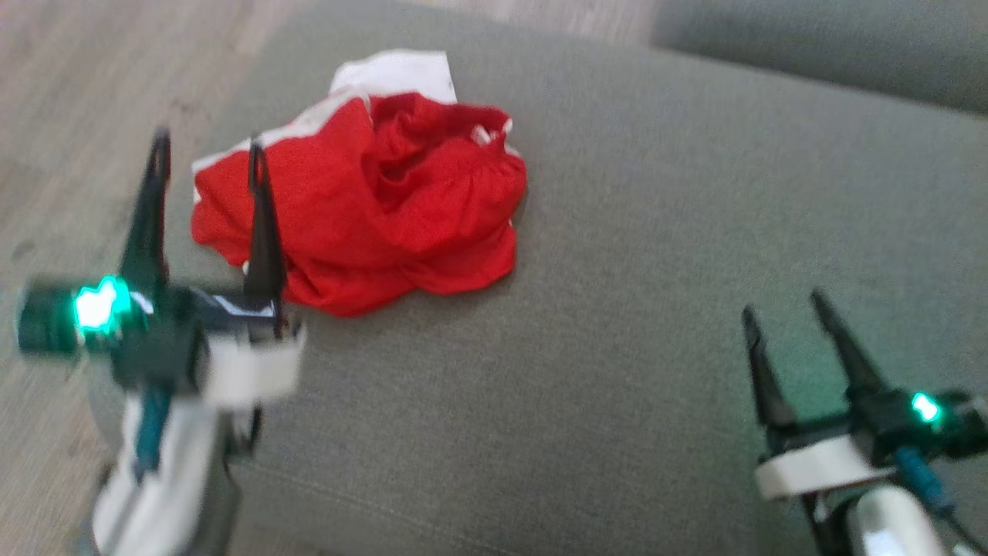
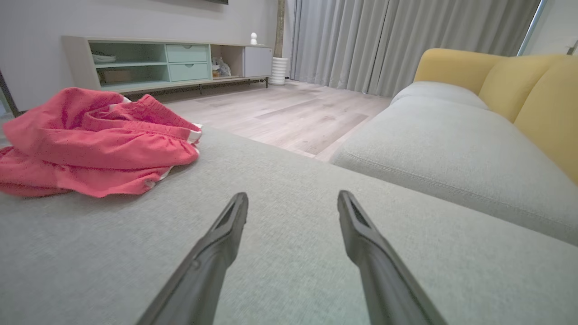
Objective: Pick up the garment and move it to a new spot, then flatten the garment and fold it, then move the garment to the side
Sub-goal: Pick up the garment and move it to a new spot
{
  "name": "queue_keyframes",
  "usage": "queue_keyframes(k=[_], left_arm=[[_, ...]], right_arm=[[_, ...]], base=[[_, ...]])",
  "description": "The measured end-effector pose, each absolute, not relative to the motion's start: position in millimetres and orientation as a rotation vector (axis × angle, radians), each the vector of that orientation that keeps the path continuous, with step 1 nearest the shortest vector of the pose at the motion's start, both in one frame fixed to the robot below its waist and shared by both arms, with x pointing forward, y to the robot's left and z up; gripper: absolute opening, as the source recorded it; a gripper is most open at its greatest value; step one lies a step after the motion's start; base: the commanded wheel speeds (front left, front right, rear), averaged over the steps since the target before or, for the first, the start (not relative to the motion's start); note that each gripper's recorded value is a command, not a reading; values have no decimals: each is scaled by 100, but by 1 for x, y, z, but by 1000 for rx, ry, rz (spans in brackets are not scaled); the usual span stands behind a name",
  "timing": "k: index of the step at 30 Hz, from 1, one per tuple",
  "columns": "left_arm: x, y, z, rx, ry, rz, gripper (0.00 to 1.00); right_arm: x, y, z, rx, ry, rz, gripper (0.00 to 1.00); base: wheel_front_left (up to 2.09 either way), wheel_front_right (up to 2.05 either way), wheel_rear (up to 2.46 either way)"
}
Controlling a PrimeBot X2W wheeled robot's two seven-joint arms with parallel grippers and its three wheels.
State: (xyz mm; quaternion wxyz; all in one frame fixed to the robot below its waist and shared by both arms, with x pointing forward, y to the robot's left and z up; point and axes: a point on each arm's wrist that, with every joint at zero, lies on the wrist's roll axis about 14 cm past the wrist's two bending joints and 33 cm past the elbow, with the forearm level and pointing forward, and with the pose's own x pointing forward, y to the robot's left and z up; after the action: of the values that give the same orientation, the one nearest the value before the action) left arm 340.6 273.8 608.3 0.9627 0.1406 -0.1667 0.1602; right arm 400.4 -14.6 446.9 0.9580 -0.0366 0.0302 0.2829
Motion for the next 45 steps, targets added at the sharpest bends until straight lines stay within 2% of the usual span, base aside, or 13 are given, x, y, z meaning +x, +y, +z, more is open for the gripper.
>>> queue_keyframes(k=[6, 11, 12, 16, 20, 21, 22, 28, 35, 42, 45], left_arm=[[437, 275, 614, 382, -288, 156, 100], [510, 281, 553, 355, 76, 105, 100], [520, 283, 512, 331, 258, 92, 100], [514, 290, 446, 275, 513, 112, 100], [487, 294, 390, 205, 739, 144, 100], [484, 293, 387, 193, 750, 146, 49], [484, 293, 388, 190, 740, 143, 0], [504, 295, 425, 226, 547, 129, 0], [541, 279, 539, 325, 242, 63, 0], [558, 202, 626, 366, 8, -124, 0], [558, 146, 659, 345, -86, -254, 0]], right_arm=[[452, -36, 451, -119, -11, 524, 100], [479, -59, 449, -158, -49, 481, 100], [484, -69, 448, -174, -59, 463, 100], [490, -88, 445, -207, -61, 432, 100], [492, -94, 442, -232, -60, 433, 100], [492, -94, 443, -233, -63, 434, 100], [492, -94, 444, -234, -67, 435, 100], [489, -90, 455, -236, -90, 442, 100], [469, -78, 485, -182, -131, 425, 100], [445, -89, 518, -149, -180, 357, 100], [429, -102, 530, -150, -197, 314, 100]], base=[[0, 0, 0], [0, 0, 0], [0, 0, 0], [0, 0, 0], [0, 0, 0], [0, 0, 0], [0, 0, 0], [0, 0, 0], [0, 0, 0], [0, 0, 0], [0, 0, 0]])
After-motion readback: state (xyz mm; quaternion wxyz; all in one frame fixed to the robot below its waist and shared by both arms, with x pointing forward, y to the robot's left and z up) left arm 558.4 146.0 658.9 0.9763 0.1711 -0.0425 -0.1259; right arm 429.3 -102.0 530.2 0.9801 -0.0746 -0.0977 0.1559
